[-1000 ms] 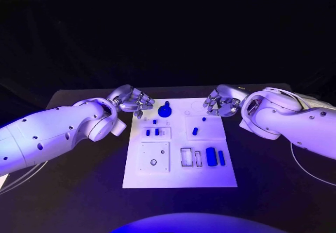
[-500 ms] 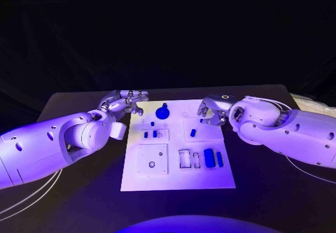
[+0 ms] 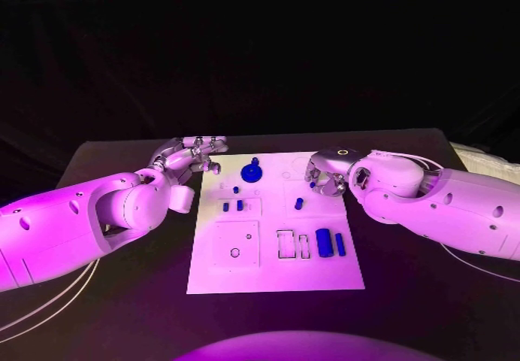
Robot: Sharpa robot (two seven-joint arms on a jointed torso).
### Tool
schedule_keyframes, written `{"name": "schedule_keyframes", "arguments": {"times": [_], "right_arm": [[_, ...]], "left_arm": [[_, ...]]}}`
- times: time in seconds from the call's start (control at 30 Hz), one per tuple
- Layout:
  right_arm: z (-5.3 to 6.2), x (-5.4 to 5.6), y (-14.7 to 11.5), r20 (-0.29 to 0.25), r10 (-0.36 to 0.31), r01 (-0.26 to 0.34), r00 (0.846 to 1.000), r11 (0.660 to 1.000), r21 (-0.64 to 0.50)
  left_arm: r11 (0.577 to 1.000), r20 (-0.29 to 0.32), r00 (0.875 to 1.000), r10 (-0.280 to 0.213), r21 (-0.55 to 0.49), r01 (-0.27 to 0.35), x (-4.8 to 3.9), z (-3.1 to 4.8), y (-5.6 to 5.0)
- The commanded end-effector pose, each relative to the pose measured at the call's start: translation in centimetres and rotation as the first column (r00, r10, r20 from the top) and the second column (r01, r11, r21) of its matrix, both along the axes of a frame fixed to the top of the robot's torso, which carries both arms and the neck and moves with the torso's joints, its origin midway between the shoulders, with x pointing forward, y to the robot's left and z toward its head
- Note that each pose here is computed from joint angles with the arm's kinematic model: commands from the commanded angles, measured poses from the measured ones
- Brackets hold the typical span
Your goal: Assemble the parts on the task board
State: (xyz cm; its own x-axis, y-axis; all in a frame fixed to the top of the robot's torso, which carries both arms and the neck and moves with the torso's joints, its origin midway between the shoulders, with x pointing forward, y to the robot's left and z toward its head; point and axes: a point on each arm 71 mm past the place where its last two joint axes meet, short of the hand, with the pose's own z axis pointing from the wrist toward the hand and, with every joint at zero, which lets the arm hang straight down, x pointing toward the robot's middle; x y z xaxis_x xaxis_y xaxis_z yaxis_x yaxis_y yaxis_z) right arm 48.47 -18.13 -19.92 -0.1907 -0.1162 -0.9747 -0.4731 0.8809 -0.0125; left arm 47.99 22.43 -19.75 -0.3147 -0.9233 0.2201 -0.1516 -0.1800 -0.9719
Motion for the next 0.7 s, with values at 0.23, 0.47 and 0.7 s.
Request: {"name": "schedule_keyframes", "arguments": {"times": [0.23, 0.47, 0.7], "right_arm": [[-0.63, -0.02, -0.07, -0.009, -0.004, 0.003, 1.0, 0.998, -0.071], [-1.02, -0.03, 0.21, -0.02, 0.003, -0.004, 1.0, 0.998, -0.07], [-1.19, -0.03, 0.39, -0.017, 0.004, -0.005, 1.0, 0.999, -0.054]], "left_arm": [[0.999, 0.0, 1.0, -0.028, -0.034, 0.028, -0.31, 0.21, -0.49], [0.999, -0.003, 1.0, -0.03, -0.034, 0.03, -0.34, 0.2, -0.52], [0.999, -0.005, 1.0, -0.026, -0.031, 0.026, -0.33, 0.17, -0.43]]}}
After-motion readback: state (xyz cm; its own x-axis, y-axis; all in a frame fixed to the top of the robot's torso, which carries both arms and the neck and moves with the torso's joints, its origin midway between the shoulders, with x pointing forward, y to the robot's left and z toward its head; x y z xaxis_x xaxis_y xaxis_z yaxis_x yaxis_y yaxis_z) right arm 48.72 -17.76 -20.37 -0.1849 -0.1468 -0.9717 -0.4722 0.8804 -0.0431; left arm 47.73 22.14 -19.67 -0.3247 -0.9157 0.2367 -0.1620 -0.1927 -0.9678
